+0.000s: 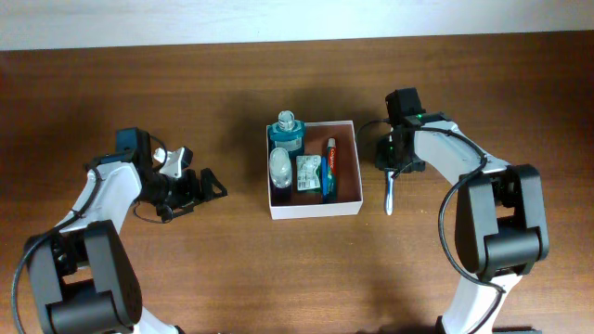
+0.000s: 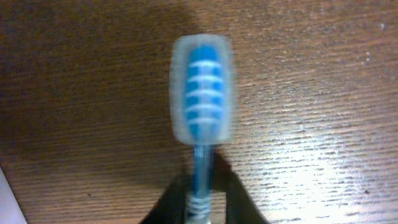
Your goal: Pack container
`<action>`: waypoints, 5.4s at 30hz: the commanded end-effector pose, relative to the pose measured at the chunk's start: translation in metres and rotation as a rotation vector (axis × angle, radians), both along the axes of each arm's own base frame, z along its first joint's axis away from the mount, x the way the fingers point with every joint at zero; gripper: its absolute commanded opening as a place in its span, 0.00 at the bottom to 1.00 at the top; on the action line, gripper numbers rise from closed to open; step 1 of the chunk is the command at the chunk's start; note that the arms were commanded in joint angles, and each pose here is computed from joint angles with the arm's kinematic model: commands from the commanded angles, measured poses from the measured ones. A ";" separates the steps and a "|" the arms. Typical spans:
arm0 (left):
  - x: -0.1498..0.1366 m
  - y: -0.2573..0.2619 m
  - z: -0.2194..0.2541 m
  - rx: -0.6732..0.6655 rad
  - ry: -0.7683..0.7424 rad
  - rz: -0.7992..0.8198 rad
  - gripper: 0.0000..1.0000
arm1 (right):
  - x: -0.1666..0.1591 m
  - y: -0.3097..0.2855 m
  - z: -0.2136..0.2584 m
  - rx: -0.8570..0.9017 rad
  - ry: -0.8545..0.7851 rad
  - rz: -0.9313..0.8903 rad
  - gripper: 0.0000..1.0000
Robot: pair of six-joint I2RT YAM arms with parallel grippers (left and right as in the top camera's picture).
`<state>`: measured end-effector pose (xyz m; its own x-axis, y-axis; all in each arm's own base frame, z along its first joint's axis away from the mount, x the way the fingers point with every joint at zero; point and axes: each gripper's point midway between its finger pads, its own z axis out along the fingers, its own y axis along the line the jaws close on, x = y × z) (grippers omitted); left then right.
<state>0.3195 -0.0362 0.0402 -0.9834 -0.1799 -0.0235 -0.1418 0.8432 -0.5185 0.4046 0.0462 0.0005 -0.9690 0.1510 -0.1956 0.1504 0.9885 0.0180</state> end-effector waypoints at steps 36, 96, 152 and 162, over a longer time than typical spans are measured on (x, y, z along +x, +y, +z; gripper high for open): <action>0.000 0.001 0.006 0.001 -0.026 -0.007 0.99 | -0.030 0.085 0.211 0.142 -0.444 0.153 0.04; 0.000 0.001 0.006 0.001 -0.026 -0.007 0.99 | -0.011 0.145 0.071 0.131 -0.203 0.241 0.04; 0.000 0.001 0.006 0.001 -0.026 -0.007 0.99 | -0.318 -0.015 0.369 0.207 -0.774 0.282 0.98; 0.000 0.000 0.006 0.001 -0.026 -0.008 0.99 | -0.332 -0.022 0.345 0.168 -0.663 0.281 0.98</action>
